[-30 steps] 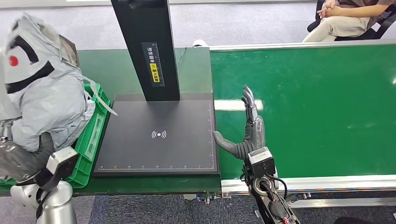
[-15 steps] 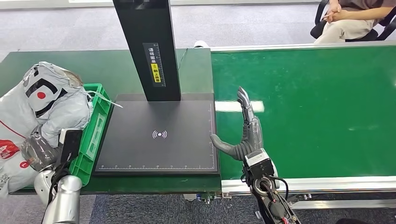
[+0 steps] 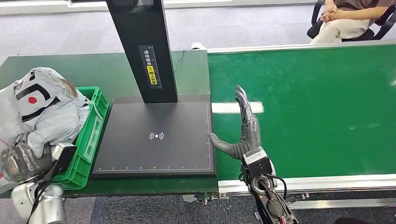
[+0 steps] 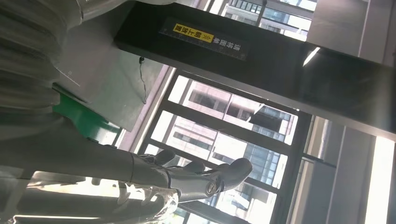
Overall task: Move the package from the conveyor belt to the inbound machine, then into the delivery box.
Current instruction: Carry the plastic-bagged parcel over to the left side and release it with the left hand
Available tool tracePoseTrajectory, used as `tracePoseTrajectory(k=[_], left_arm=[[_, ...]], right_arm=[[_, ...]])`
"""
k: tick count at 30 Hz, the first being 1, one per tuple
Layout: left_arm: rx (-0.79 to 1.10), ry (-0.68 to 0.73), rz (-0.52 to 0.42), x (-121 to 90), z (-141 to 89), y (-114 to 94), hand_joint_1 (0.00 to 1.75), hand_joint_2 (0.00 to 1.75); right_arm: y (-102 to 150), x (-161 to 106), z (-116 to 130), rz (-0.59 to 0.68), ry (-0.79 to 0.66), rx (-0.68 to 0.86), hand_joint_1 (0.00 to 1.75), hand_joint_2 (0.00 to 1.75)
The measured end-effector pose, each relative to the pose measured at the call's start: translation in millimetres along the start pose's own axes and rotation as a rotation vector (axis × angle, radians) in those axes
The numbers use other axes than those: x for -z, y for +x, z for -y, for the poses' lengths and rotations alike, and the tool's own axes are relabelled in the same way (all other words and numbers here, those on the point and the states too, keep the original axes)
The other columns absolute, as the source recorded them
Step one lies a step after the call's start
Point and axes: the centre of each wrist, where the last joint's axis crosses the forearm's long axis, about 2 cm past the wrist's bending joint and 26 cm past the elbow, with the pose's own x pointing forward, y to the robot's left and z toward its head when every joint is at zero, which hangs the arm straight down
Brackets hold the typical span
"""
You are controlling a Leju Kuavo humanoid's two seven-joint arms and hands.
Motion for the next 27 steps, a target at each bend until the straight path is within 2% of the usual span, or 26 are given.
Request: tracePoseTrajectory(k=[3,5,7,9,10,14,18,26,27], left_arm=[[0.027,0.009,-0.057,-6.4,-3.5,-7.6,1.72,1.75],[0.028,0.024,-0.084,-7.4,-4.8,-8.8,1.56,1.75],[0.028,0.042,-0.105,-7.8,-6.4,-8.7,0.89,1.75],[0.029,0.05,-0.124,-8.8,-7.1,-8.1,0.29,1.75],[0.032,0.049,-0.13,-9.6,-7.1,-8.1,0.23,1.75],[0.039,0.036,-0.141,-12.4,-5.9,-8.0,0.23,1.75],[0.035,0.033,-0.153,-14.2,-4.9,-7.9,0.01,1.75],[-0.045,0.065,-0.176,-14.1,0.9,0.6,0.0,1.75],[-0.06,0.075,-0.176,-14.2,1.2,2.2,0.0,1.31]], right_arm=[[-0.3,-0.4,0.0,-0.002,-0.006,-0.001,0.0,1.75],[-0.5,-0.5,-0.1,-0.004,-0.007,-0.001,0.0,1.75],[-0.7,-0.8,-0.1,-0.005,-0.008,0.0,0.0,1.75],[-1.0,-1.1,-0.2,-0.007,-0.008,0.0,0.0,1.75],[-1.2,-1.2,-0.2,-0.007,-0.008,0.0,0.0,1.75],[-1.3,-1.4,-0.1,-0.008,-0.007,0.0,0.0,1.75],[-1.4,-1.4,-0.1,-0.009,-0.007,0.0,0.0,1.75],[-2.0,-1.4,-0.1,-0.01,0.002,0.001,0.0,1.75],[-2.2,-1.4,-0.1,-0.011,0.003,0.001,0.0,1.75]])
